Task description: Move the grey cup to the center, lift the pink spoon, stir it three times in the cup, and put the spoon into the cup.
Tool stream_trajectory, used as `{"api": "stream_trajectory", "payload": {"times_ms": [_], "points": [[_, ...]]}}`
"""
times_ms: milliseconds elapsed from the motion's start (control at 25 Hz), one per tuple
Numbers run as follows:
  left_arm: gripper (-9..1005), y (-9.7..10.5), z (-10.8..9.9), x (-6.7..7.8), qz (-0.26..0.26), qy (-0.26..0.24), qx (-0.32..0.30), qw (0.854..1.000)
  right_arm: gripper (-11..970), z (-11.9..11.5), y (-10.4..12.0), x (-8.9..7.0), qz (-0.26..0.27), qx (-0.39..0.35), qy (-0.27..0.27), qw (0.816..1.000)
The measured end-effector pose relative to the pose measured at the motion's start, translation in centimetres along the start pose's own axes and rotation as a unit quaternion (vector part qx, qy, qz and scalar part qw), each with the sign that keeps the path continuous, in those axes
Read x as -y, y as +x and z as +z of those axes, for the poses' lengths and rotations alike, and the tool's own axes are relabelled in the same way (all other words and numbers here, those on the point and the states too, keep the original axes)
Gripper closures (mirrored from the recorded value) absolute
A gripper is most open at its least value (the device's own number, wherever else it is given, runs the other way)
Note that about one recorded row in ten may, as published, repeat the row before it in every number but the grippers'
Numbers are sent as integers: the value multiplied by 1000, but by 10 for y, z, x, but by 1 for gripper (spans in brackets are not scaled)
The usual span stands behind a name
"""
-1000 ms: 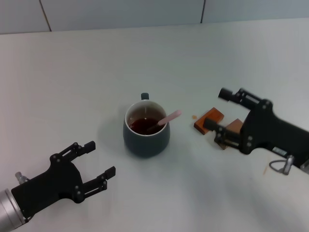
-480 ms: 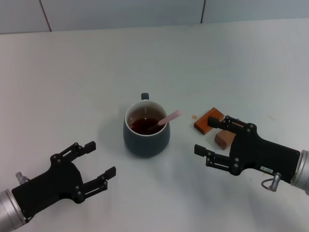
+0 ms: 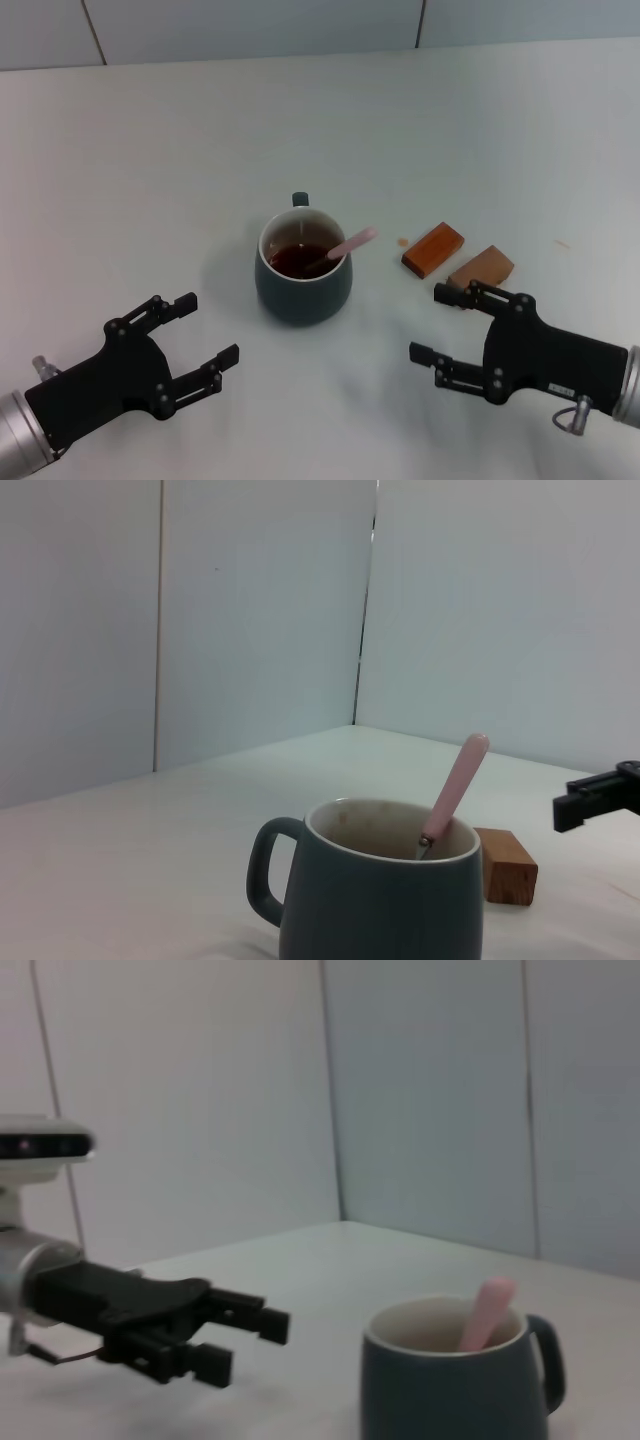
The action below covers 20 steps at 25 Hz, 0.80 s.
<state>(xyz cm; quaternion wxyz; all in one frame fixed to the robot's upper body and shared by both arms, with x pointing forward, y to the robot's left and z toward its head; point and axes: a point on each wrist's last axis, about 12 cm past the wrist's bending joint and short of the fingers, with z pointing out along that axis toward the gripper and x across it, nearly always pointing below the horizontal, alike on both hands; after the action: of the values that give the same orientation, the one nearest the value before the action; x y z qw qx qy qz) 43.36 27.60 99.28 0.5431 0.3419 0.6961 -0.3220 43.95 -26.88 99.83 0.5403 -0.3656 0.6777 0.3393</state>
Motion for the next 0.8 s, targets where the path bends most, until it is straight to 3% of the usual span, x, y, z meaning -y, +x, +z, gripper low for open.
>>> {"api": "stream_trajectory", "payload": {"times_ms": [800], "points": [[184,2,4,2,7,12,-9,1000,200,3,-4,1,-9,1,-20,1000]]}}
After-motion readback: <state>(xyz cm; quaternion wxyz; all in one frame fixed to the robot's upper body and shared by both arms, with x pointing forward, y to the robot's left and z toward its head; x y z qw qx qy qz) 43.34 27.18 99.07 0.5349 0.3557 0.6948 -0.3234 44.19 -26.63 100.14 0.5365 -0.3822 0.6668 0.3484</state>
